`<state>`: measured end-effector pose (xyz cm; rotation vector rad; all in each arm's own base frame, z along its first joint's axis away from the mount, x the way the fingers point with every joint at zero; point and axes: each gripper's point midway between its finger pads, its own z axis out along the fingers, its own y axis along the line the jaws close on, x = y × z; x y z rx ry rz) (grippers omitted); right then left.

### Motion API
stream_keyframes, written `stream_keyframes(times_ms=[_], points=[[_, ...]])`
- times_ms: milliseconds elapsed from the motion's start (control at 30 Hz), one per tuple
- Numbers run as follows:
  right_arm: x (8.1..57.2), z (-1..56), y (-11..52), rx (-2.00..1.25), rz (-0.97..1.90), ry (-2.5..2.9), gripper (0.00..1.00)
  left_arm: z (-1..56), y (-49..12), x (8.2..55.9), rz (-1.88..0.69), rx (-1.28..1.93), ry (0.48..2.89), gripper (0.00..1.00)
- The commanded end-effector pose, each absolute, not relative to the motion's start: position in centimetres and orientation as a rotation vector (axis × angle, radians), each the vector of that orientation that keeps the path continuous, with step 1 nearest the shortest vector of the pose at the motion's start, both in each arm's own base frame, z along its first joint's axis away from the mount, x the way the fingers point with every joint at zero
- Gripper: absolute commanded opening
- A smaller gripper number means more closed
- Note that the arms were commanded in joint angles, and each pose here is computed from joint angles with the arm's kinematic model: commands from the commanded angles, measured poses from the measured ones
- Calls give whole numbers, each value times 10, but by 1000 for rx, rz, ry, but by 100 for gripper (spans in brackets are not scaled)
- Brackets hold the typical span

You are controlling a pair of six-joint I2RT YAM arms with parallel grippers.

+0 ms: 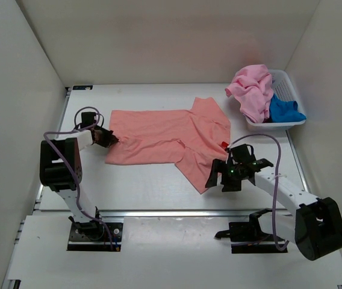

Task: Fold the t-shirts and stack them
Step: Flatten out the tshirt

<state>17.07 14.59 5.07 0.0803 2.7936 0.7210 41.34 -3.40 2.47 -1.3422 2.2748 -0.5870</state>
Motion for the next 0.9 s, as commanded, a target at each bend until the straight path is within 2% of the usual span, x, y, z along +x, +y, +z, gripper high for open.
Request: stream_keyframes(times_ms=[0, 233, 400, 467, 567, 600, 633, 700, 800, 867], points=[[190, 40, 151, 202, 722, 2723, 81, 63, -54, 424, -764, -1306, 2184, 0], [208, 31, 179, 143, 813, 2709, 81, 81, -52, 425, -822, -1301, 2135, 0], [200, 22, 212, 37, 895, 2800, 75, 92, -48, 426, -835, -1291, 2103, 0], [199, 21, 220, -28, 890, 2829, 67, 93, -44, 425, -836, -1302, 2088, 0], [197, 14, 216, -74, 828, 2904, 41, 103, -42, 426, -855, -1294, 2056, 0], [197, 15, 214, -100, 813, 2924, 16, 105, -45, 426, -870, -1294, 2053, 0], [194, 12, 207, -91, 790, 2965, 0, 106, -44, 427, -870, -1292, 2040, 0], [208, 25, 204, -125, 784, 2946, 0, 116, -41, 428, -898, -1304, 2004, 0], [249, 77, 209, -187, 892, 2808, 0, 152, -43, 444, -956, -1226, 1942, 0], [282, 138, 218, -248, 987, 2668, 0, 182, -41, 458, -960, -1154, 1897, 0]])
